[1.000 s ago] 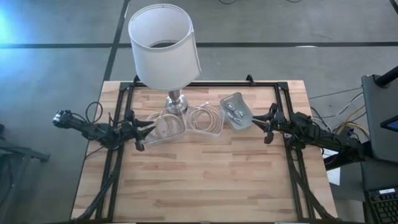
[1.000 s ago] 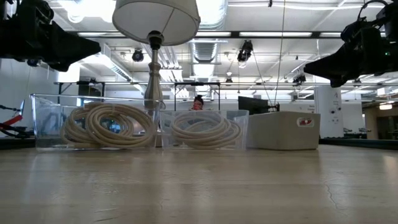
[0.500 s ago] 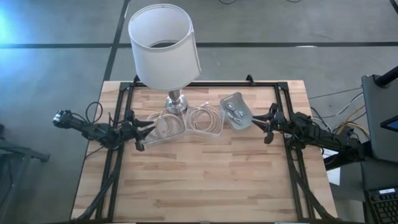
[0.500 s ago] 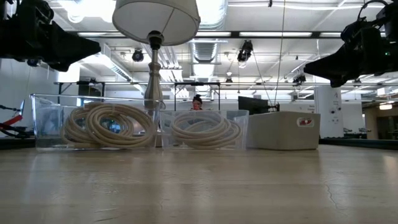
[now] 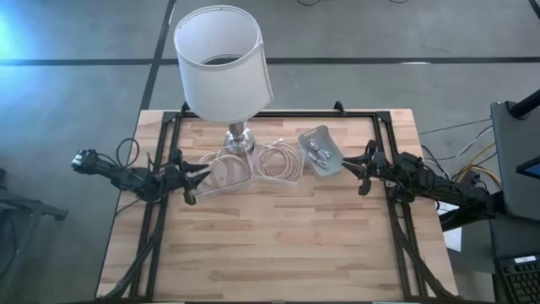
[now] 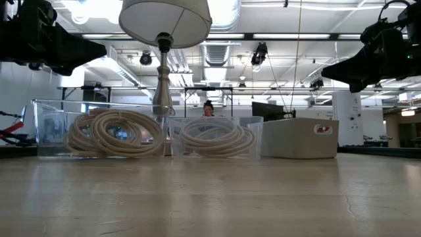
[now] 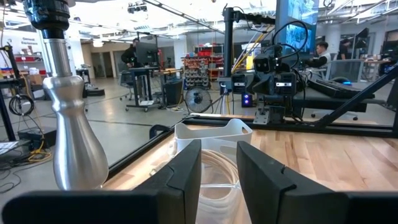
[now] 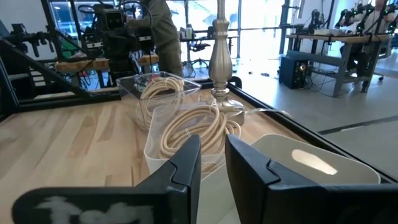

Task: Pick & Place USB Port
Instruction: Return to Home Position

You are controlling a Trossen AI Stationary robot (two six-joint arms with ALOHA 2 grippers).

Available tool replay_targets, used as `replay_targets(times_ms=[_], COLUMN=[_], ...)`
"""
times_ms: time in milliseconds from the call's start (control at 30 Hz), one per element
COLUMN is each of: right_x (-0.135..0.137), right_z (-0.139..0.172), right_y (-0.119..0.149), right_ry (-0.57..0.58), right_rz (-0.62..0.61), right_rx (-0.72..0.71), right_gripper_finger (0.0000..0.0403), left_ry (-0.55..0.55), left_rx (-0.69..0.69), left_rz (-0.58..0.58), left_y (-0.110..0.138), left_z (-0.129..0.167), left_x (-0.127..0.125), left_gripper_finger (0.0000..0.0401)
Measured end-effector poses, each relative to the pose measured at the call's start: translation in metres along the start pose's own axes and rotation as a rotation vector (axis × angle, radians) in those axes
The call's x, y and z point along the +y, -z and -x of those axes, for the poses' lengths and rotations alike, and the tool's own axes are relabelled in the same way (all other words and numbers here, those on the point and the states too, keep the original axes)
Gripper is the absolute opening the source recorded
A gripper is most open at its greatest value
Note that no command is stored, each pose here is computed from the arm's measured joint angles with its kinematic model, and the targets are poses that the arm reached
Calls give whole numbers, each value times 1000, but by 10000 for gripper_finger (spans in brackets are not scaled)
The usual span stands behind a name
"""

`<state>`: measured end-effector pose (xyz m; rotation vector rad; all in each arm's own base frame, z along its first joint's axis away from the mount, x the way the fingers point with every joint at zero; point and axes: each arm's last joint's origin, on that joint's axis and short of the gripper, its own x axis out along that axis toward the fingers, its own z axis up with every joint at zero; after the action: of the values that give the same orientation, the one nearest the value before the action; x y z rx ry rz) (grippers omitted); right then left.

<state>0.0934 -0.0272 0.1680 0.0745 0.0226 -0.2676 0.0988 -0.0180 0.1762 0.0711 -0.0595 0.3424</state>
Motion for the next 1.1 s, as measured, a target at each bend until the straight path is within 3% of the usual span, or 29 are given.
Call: replay_targets(times_ms=[533,1100], right_x=[0,0], right_z=[0,0], right_y=[0,0], right_ry=[0,-1], right_rz=[0,2], right_rx=[0,0], right_gripper_finger=[91,69], left_ry=[2,7], left_rx=[0,-1], left_rz=[0,0], left_y=[0,0], left_z=[0,0], left_x=[0,0], left_gripper_finger=[106,106])
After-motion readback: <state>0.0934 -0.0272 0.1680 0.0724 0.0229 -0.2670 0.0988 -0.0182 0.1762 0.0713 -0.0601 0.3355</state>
